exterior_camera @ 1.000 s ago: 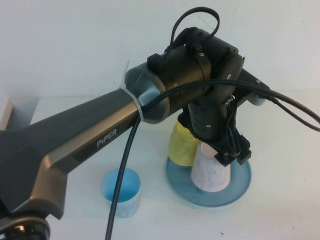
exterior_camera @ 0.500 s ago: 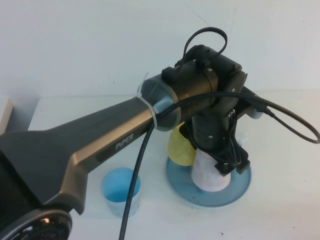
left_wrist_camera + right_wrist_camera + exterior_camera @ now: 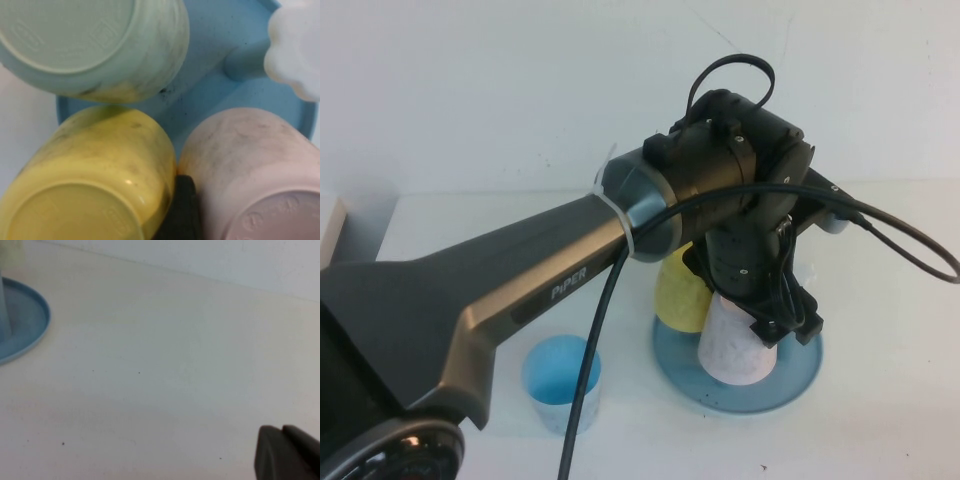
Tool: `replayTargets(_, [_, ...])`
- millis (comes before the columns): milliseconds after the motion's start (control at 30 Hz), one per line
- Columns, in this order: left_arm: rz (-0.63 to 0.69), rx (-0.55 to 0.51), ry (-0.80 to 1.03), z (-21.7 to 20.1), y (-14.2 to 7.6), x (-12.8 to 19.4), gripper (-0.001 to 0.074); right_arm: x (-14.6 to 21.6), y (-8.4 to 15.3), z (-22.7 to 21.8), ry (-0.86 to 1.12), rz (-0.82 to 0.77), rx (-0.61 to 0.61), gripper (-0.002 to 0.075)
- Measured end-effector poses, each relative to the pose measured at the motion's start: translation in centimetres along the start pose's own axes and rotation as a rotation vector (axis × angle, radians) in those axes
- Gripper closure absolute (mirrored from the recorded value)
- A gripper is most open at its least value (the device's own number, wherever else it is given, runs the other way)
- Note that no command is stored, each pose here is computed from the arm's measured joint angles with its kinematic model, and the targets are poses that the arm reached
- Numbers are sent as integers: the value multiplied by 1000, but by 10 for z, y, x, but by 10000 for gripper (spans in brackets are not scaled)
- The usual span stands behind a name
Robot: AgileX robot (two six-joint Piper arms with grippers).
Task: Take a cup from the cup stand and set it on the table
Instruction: Pick up the cup from the rack, then hand over the cup
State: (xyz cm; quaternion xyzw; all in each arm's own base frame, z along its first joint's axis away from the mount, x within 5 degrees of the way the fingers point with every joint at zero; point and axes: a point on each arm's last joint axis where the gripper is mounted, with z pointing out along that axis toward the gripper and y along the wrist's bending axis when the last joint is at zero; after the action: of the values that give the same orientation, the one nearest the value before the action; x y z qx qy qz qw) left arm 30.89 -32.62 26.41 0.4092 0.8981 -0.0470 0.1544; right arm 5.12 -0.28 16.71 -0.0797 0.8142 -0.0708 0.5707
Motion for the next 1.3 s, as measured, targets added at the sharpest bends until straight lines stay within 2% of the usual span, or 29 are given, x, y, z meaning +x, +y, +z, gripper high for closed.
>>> replayTargets(233, [-1, -1, -17, -11, 0, -1, 172, 0, 0, 0, 0, 0, 0, 729])
replayTargets(600, [-21, 23, -200, -107, 1, -8, 172, 0, 0, 0, 0, 0, 0, 729])
replayTargets(900, [-56, 96, -269, -147, -5, 1, 172, 0, 0, 0, 0, 0, 0, 729])
replayTargets(1133, [-86, 144, -188, -143, -10, 26, 172, 0, 0, 0, 0, -9, 4, 729])
replayTargets(1200, [-99, 161, -147, -137, -12, 39, 172, -1, 1, 0, -6, 42, -15, 729])
replayTargets(1300, [-125, 168, -110, -123, -14, 60, 172, -3, 6, 0, -20, 225, -73, 729])
